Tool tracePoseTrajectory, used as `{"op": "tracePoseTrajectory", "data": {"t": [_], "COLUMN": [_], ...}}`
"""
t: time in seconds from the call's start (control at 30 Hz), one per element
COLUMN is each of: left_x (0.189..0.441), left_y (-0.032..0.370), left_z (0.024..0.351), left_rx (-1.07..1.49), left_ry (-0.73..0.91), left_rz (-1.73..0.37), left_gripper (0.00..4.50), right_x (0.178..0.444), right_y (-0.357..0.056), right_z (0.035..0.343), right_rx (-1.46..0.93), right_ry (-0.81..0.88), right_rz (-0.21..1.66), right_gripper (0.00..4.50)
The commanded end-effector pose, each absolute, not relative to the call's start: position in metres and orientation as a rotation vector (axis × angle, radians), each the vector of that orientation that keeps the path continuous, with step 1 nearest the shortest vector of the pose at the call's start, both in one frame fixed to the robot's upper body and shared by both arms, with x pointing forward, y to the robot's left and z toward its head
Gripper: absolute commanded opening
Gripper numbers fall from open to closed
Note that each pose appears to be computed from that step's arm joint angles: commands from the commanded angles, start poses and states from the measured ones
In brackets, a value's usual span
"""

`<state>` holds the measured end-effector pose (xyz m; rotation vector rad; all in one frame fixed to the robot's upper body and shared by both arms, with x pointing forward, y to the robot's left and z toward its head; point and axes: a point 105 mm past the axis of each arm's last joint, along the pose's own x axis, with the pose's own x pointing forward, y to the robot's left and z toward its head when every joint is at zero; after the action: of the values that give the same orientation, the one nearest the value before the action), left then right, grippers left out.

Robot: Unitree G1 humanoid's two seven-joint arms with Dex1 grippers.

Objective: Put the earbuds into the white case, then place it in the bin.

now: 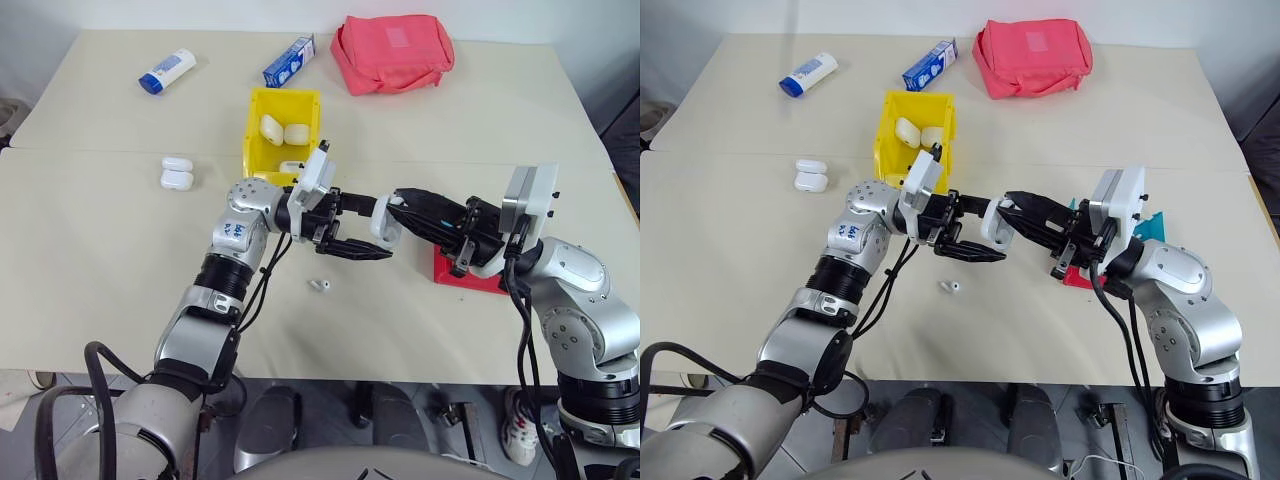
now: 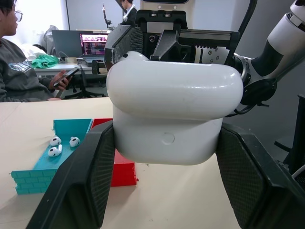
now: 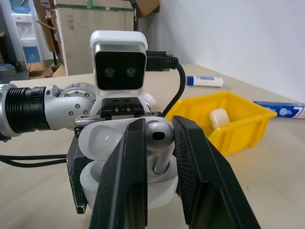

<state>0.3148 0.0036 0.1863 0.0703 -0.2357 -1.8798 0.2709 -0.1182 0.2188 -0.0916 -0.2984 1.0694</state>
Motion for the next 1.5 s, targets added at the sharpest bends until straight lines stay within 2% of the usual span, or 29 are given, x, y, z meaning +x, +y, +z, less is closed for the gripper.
{"op": "tracePoseTrajectory", "data": {"t": [0.03, 0.4, 0.77, 1.07, 1.5], "left_x": [0.314, 0.308, 0.305, 0.307, 0.303], "left_y": [0.001, -0.004, -0.01, -0.009, -0.007], "left_z": [0.205, 0.213, 0.221, 0.223, 0.221], "left_rx": [0.091, 0.077, 0.069, 0.076, 0.093], "left_ry": [-0.329, -0.363, -0.4, -0.405, -0.409], "left_rz": [-1.887, -1.914, -1.929, -1.925, -1.946], "left_gripper": [2.8, 2.8, 2.8, 2.8, 2.8], "right_x": [0.27, 0.278, 0.282, 0.278, 0.283], "right_y": [-0.12, -0.119, -0.124, -0.127, -0.136], "right_z": [0.221, 0.206, 0.194, 0.17, 0.173], "right_rx": [-0.096, -0.064, -0.036, -0.069, -0.097], "right_ry": [-0.312, -0.289, -0.358, -0.217, -0.138], "right_rz": [1.051, 1.043, 0.998, 1.051, 1.116], "right_gripper": [0.43, 0.43, 0.43, 0.43, 0.43]}}
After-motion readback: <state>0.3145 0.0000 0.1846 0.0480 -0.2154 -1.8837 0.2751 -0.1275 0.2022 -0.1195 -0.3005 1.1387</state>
